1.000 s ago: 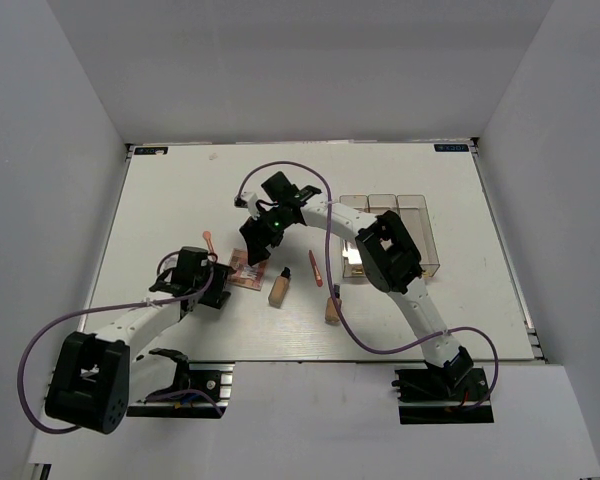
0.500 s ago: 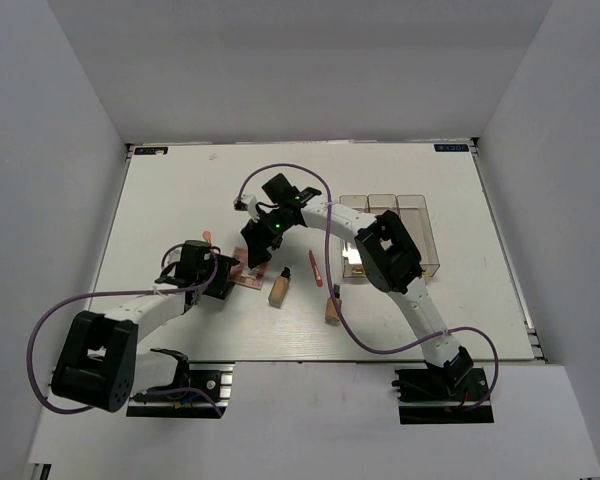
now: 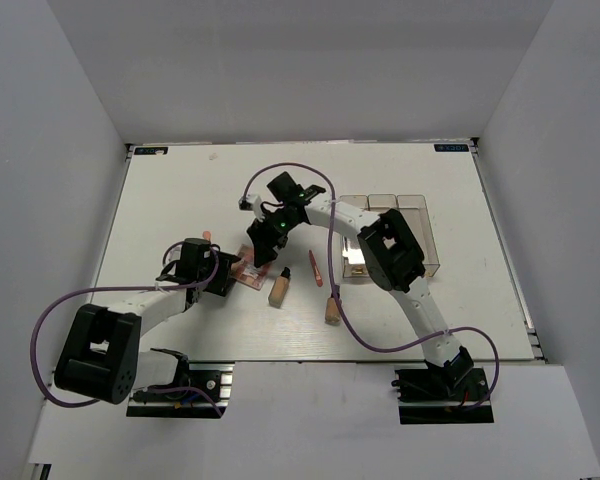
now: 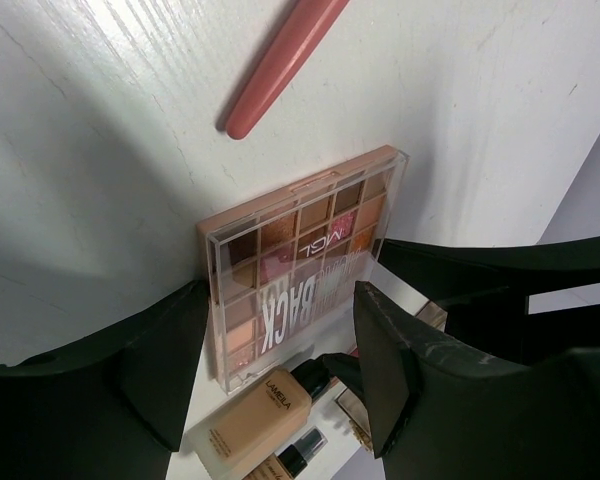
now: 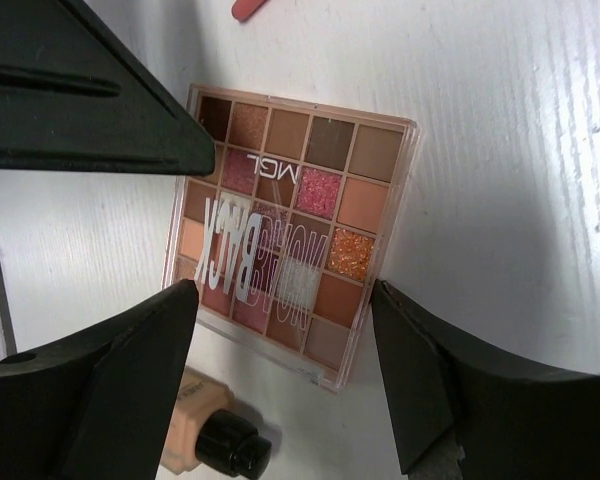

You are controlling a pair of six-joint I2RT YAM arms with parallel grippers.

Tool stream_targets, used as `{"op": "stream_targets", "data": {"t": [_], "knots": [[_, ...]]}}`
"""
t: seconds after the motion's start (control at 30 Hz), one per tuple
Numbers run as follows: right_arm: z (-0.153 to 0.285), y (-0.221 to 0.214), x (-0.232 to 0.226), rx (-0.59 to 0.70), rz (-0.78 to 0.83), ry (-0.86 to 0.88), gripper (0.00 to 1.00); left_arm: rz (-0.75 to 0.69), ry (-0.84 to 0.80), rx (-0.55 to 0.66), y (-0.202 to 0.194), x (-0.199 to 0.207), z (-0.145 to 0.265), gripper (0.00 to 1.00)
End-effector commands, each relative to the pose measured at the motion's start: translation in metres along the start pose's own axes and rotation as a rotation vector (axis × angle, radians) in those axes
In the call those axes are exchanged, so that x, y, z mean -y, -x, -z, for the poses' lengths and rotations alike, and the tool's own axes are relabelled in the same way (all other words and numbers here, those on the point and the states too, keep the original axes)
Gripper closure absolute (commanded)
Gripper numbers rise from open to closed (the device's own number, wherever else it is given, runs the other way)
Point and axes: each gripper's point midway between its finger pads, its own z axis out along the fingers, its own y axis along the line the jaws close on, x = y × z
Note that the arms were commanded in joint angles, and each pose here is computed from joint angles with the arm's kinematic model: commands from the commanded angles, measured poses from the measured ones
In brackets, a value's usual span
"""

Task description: Organize the makeup

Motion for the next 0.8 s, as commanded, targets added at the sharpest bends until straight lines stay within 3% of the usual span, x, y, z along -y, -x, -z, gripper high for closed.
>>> {"op": "stream_targets", "data": {"t": [0.0,0.77], "knots": [[0.009,0.01,-0.05,-0.001,-0.002,0.12,0.25,-0.018,0.058,0.002,0.0,-0.018,-0.004,0.3],[0.03,0.029,-0.066,0.035,0.048,0.109,0.28,-0.032,0.053,-0.019,-0.004,-0.023,-0.006,0.3]]}}
